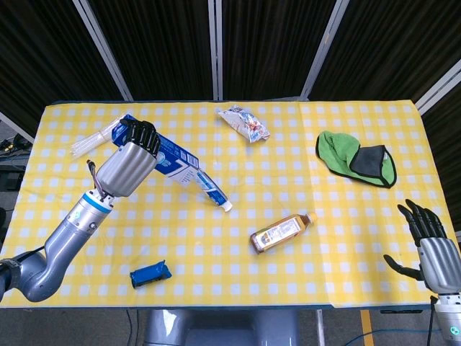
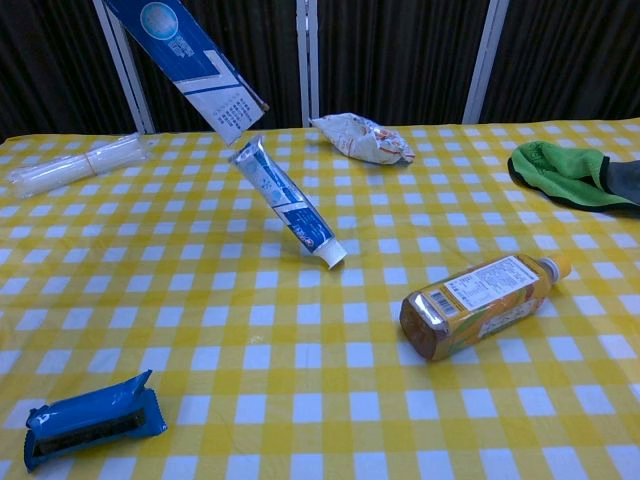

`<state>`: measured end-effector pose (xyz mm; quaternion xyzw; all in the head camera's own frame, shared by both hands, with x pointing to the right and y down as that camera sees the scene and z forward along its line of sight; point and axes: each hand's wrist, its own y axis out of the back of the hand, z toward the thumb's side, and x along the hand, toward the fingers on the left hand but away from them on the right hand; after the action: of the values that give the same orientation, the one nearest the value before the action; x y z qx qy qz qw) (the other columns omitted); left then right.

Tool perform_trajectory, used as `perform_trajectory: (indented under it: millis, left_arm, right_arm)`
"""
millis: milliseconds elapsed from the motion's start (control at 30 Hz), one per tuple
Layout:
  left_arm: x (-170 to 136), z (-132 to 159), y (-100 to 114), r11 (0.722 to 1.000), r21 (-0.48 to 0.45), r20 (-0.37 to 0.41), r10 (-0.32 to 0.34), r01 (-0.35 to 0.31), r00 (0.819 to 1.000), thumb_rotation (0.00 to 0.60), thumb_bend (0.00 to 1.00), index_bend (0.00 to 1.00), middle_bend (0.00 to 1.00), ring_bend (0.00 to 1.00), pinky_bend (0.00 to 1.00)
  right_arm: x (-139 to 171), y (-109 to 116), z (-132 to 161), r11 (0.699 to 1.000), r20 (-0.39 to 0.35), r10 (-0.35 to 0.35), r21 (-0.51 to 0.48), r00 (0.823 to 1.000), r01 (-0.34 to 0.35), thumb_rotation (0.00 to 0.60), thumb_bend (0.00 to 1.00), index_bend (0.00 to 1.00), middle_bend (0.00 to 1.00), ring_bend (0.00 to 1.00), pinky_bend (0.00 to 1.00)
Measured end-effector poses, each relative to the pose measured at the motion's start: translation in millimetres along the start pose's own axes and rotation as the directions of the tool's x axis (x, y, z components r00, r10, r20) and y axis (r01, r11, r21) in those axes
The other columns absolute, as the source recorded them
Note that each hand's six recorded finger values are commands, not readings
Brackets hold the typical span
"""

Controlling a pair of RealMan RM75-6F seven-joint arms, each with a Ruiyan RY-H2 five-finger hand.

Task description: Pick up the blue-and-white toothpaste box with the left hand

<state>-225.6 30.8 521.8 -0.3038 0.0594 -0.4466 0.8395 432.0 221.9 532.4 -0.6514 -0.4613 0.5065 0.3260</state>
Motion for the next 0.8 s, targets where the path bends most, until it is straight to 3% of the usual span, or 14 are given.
perform_trajectory:
  millis: [300,467,600,700,800]
  left_arm:
    - [-4,-12,-3,0.997,-0.065,-0.058,-0.039,0.035,0.998,0.6,0.45,0.47,0.29,0.32,0.38]
    - [-15,-10,-13,0.973,-0.207,-0.059,-0.112,0.097,0.992,0.6,0.45,0.47,0.29,0.32,0.38]
    - [-30,2,-24,0.921,-0.35,-0.031,-0.195,0.172,0.98,0.6,0.45,0.46,0.28,0.32,0.38]
    - [-41,15,-33,0.863,-0.453,-0.002,-0.252,0.224,0.968,0.6,0.44,0.41,0.24,0.29,0.36]
    - [-52,31,-41,0.785,-0.557,0.033,-0.305,0.271,0.952,0.6,0.41,0.34,0.18,0.22,0.33]
  right_arm:
    - [0,0,0,1.0,0.0,0.0,0.002,1.0,0.0,0.6,0.08,0.0,0.0,0.0,0.0]
    - [0,-2,1,1.0,-0.004,0.005,0.007,1.0,-0.005,0.6,0.08,0.0,0.0,0.0,0.0]
    - [1,-2,3,1.0,-0.008,0.006,0.012,1.0,-0.006,0.6,0.08,0.0,0.0,0.0,0.0]
    - [1,-3,3,1.0,-0.007,0.005,0.013,1.0,-0.005,0.6,0.08,0.0,0.0,0.0,0.0]
    - [1,-3,3,1.0,-0.007,0.006,0.015,1.0,-0.006,0.6,0.08,0.0,0.0,0.0,0.0]
